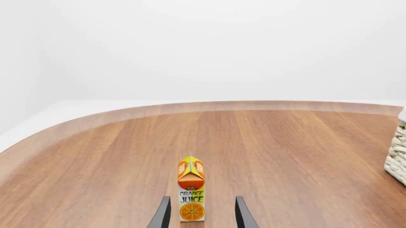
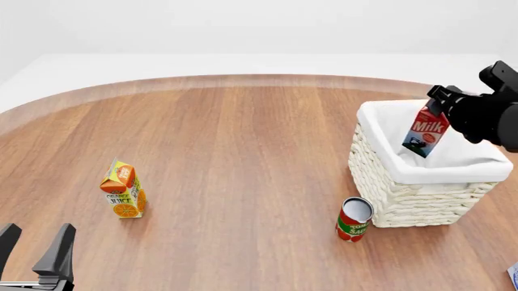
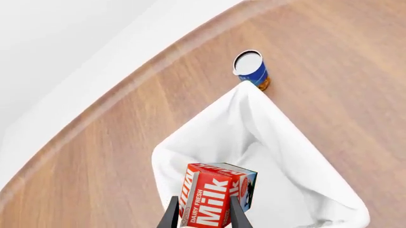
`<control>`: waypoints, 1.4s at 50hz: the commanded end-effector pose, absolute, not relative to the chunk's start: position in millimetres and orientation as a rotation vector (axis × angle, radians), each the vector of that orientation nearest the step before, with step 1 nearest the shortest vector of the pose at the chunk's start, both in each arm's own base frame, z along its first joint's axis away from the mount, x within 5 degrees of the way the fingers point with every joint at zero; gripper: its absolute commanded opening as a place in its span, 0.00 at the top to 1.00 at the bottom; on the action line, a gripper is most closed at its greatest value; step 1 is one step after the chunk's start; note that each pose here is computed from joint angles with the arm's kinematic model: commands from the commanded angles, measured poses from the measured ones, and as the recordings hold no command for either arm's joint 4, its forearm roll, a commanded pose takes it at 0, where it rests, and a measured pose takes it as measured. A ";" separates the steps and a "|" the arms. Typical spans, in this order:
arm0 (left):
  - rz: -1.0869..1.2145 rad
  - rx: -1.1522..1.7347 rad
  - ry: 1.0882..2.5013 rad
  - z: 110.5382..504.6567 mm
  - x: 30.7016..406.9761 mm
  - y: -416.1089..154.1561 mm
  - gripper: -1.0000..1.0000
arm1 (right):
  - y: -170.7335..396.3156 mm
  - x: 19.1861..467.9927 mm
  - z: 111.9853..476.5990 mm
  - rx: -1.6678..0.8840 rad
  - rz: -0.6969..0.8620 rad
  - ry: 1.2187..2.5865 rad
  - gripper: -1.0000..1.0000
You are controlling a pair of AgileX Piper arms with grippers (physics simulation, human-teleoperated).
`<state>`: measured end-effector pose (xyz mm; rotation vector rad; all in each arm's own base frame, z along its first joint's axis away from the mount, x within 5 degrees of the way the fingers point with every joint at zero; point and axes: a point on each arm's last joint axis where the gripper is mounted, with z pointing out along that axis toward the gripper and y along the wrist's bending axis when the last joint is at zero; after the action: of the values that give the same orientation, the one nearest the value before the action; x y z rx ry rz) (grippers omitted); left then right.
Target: Pick the milk and place it in the basket.
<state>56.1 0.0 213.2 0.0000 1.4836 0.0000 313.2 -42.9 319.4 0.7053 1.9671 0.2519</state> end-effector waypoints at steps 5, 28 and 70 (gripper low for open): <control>0.000 0.000 1.484 213.2 56.1 0.0 0.00 | -42.1 317.3 322.8 0.697 0.265 1.940 1.00; 0.000 0.000 1.484 213.2 56.1 0.0 0.00 | -46.1 321.9 309.1 0.707 0.252 1.954 1.00; 0.000 0.000 1.484 213.2 56.1 0.0 0.00 | -49.7 325.2 291.2 0.712 0.232 1.982 1.00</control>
<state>56.1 0.0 213.2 0.0000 1.4836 0.0000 322.6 -49.5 285.6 0.7122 2.0139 0.2206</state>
